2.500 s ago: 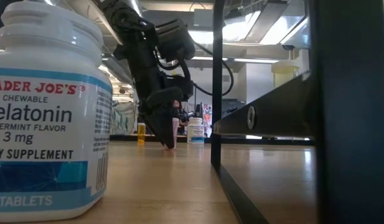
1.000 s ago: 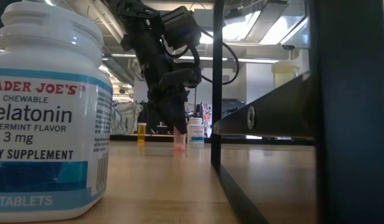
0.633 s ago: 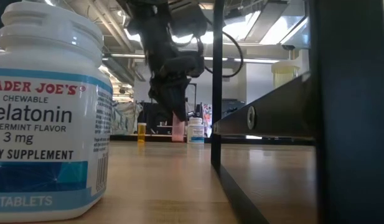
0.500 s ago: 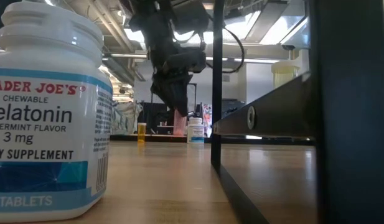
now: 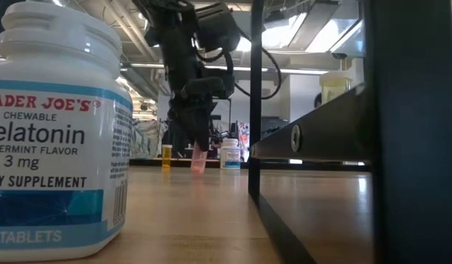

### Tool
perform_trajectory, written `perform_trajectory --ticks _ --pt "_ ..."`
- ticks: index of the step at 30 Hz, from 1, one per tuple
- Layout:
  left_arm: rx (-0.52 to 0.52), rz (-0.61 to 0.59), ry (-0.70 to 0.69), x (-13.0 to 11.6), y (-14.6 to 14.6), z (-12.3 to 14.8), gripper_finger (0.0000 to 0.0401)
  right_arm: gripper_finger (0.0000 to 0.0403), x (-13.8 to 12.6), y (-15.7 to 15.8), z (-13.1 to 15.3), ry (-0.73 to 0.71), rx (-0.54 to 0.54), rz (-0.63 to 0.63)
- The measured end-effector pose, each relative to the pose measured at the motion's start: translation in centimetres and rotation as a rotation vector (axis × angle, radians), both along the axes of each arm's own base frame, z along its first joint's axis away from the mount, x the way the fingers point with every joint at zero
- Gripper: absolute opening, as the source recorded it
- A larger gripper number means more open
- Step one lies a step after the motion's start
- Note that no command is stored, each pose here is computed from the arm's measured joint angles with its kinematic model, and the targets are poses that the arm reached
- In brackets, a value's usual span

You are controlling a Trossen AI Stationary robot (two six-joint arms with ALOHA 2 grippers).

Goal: Pick and place medicine bottles onto shelf by color
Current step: Put the pink pill bottle on the shelf aligned with the other pink pill bottles

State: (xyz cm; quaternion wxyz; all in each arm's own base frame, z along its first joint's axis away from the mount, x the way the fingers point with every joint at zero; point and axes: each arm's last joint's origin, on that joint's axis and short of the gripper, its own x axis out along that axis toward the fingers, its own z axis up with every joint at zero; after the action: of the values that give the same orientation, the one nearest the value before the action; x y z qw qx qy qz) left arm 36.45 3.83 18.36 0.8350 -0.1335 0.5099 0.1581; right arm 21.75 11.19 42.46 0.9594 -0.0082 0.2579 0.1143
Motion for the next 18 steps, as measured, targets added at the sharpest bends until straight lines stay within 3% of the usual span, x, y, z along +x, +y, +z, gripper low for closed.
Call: perform_trajectory --ticks 18 --pt "0.002 0.023 0.014 -0.57 0.05 -1.13 0.0125 0.0197 0.03 -0.08 0.01 -0.007 -0.014 -0.024"
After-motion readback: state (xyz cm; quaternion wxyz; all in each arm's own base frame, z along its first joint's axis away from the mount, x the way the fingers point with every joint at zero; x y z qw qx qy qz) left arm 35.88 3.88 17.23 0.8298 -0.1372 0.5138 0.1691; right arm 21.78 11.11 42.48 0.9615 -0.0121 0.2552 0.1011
